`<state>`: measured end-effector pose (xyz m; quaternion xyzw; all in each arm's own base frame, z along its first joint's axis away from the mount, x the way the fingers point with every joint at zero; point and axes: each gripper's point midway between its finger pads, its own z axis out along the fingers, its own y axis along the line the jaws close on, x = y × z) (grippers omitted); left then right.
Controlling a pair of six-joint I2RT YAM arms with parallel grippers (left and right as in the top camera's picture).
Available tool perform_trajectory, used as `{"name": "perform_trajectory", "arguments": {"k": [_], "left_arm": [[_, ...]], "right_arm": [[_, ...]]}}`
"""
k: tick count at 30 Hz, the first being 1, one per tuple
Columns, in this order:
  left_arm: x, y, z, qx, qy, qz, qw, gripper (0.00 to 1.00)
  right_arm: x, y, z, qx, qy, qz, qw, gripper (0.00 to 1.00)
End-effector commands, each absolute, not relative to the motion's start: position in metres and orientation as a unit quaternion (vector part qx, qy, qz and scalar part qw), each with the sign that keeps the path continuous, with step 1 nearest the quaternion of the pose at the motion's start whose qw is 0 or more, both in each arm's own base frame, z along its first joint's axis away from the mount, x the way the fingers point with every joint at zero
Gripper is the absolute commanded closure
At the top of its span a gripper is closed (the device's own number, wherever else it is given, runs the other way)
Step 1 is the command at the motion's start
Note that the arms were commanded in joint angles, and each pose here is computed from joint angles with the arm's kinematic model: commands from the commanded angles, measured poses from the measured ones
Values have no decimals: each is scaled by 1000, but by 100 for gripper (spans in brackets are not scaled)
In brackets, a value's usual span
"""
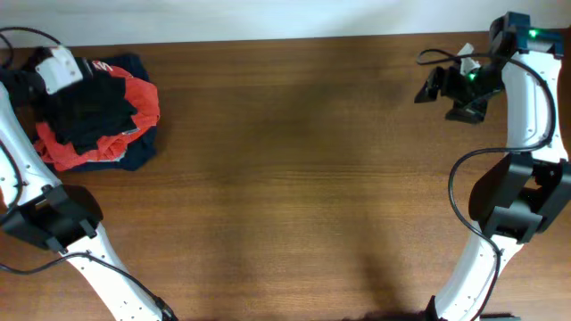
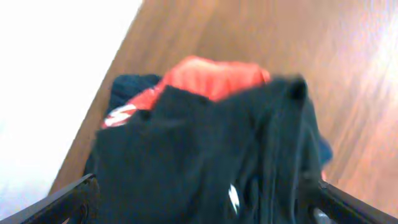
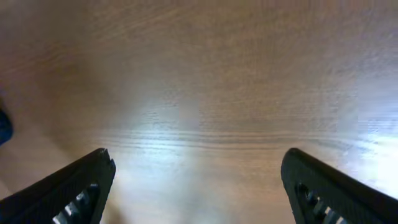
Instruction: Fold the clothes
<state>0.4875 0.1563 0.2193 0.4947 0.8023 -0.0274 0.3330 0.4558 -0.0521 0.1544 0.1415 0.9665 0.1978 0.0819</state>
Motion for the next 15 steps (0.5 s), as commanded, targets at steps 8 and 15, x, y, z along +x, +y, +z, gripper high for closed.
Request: {"name": "perform_trajectory", "arguments": {"k": [8, 15], "left_arm": [[480, 90, 364, 181, 866, -142, 444, 0], [459, 4, 414, 194, 854, -150, 458, 0]], "right_arm": [[457, -66, 355, 22, 932, 88, 351, 1], [404, -55, 425, 12, 907, 64, 416, 1]]}}
